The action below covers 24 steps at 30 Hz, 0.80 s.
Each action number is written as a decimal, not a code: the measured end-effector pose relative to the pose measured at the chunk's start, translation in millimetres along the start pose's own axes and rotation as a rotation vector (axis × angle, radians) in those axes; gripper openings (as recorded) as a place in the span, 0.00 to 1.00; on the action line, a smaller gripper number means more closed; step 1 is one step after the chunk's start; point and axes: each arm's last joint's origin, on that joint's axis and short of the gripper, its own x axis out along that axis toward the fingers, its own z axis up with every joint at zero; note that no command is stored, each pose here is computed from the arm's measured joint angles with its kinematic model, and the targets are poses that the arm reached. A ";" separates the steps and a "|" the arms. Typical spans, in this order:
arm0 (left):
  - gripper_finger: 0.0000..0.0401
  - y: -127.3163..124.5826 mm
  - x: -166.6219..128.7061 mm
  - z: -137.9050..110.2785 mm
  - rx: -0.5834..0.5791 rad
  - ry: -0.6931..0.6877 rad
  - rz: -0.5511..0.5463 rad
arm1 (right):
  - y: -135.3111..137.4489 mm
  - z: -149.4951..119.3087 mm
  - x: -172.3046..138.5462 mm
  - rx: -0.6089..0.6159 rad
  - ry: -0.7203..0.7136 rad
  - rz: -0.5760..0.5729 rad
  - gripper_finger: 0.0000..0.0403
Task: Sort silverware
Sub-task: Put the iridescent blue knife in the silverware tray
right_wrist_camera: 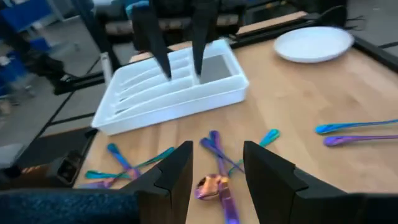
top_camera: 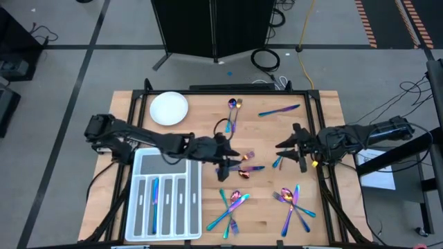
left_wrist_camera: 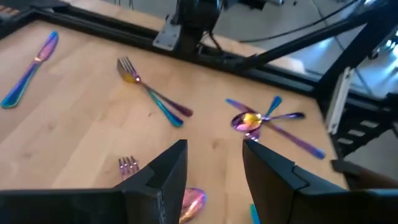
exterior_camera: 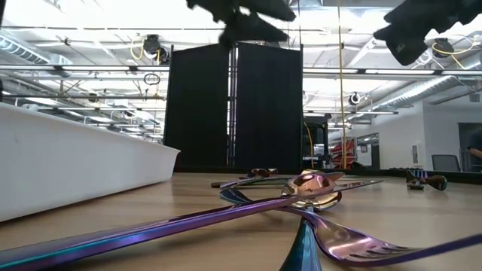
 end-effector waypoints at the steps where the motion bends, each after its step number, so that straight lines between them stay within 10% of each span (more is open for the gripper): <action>1: 0.39 4.3 6.0 -0.7 0.003 0.022 -0.001 | -0.6 -0.2 -0.6 0.003 -0.001 -0.012 0.32; 24: 0.39 36.6 136.0 -27.7 0.233 0.409 -0.020 | -5.9 -7.7 -9.6 -0.061 0.057 -0.046 0.32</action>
